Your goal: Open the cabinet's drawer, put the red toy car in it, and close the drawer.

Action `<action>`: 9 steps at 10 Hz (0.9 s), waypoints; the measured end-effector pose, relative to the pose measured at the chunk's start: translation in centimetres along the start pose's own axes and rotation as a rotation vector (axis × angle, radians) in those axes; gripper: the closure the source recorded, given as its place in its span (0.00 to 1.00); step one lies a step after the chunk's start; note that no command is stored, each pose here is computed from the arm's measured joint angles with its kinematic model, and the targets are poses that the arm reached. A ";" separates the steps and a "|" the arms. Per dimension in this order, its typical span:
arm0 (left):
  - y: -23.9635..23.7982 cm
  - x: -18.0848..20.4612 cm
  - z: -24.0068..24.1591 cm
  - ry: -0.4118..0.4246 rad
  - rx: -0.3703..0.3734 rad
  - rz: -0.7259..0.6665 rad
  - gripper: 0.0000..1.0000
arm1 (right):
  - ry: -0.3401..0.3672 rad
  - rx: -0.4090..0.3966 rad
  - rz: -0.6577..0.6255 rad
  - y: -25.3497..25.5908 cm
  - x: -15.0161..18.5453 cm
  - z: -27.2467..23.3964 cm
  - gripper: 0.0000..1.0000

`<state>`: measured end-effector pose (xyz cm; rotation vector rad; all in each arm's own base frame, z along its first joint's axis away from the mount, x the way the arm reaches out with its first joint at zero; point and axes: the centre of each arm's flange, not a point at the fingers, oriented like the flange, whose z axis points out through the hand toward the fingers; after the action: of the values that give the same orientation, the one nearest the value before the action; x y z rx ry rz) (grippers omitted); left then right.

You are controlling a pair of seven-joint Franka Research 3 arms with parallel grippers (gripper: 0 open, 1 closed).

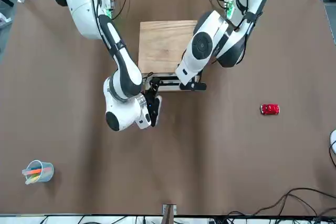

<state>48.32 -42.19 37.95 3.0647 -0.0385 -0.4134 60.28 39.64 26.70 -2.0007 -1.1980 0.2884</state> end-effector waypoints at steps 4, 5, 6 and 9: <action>0.0 0.0 0.0 0.000 0.000 0.000 0.99 | -0.019 0.014 -0.004 0.1 0.1 1.6 0.01; 0.0 0.0 0.0 0.000 0.000 0.000 0.99 | -0.030 0.019 -0.006 0.1 0.2 2.5 0.01; 0.0 0.0 0.0 0.000 0.000 0.000 0.99 | -0.039 0.024 -0.009 0.1 0.3 3.3 0.01; 0.0 0.0 0.0 -0.001 0.001 0.000 0.98 | -0.043 0.031 -0.001 0.7 0.1 4.1 0.04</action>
<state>48.31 -42.18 37.96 3.0651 -0.0387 -0.4144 58.57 41.62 23.43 -1.9759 -1.2143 0.3497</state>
